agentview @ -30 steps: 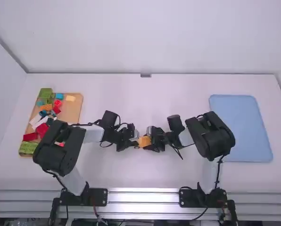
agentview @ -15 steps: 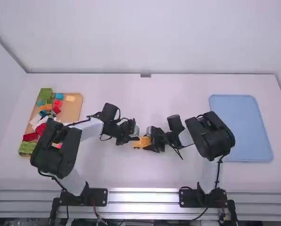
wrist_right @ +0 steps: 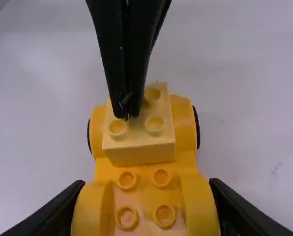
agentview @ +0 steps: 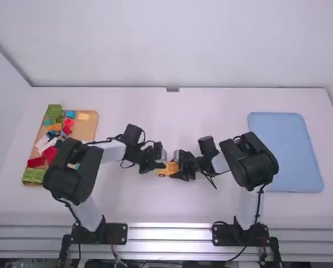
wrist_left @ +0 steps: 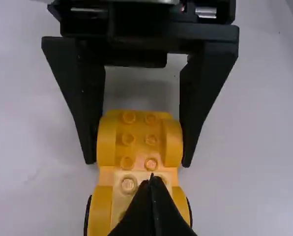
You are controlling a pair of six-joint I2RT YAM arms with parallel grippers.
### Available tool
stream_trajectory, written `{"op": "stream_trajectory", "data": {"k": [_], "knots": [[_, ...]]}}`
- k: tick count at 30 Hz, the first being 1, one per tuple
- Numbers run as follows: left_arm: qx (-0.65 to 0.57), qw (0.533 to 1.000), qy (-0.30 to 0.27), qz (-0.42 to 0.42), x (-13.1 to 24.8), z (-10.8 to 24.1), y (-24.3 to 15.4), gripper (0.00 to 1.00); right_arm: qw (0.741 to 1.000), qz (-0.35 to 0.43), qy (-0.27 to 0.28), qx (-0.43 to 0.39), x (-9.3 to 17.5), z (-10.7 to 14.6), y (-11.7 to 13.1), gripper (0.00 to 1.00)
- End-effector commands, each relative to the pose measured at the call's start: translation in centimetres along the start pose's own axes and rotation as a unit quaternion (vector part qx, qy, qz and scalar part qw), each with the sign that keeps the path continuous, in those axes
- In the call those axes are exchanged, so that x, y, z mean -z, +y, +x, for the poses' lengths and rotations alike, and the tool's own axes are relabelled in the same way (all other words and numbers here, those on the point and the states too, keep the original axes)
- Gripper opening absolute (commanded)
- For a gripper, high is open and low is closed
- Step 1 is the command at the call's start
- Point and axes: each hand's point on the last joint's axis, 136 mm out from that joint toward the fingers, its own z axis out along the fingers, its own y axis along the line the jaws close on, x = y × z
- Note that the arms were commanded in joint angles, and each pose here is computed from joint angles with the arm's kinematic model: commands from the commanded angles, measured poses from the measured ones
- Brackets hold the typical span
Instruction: Assemble lego blocks to make yellow taxi
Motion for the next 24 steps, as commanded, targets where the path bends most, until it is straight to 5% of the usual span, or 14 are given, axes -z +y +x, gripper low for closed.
{"op": "stream_trajectory", "data": {"k": [1, 15, 24], "knots": [[0.044, 0.997, 0.055, 0.006, -1.2, 3.3, -0.6, 0.02, 1.0, -0.003, 0.012, -0.019, -0.3, 0.8, 0.4, 0.61], [0.108, 0.986, 0.129, -0.001, -1.9, 7.5, -0.7, 0.02, 1.0, -0.002, 0.012, -0.019, -0.2, 0.8, 0.3, 0.61], [0.02, 0.999, 0.029, 0.029, -0.5, 1.2, 0.0, 0.02, 1.0, -0.002, 0.012, -0.019, -0.3, 0.8, 0.3, 0.64]]}}
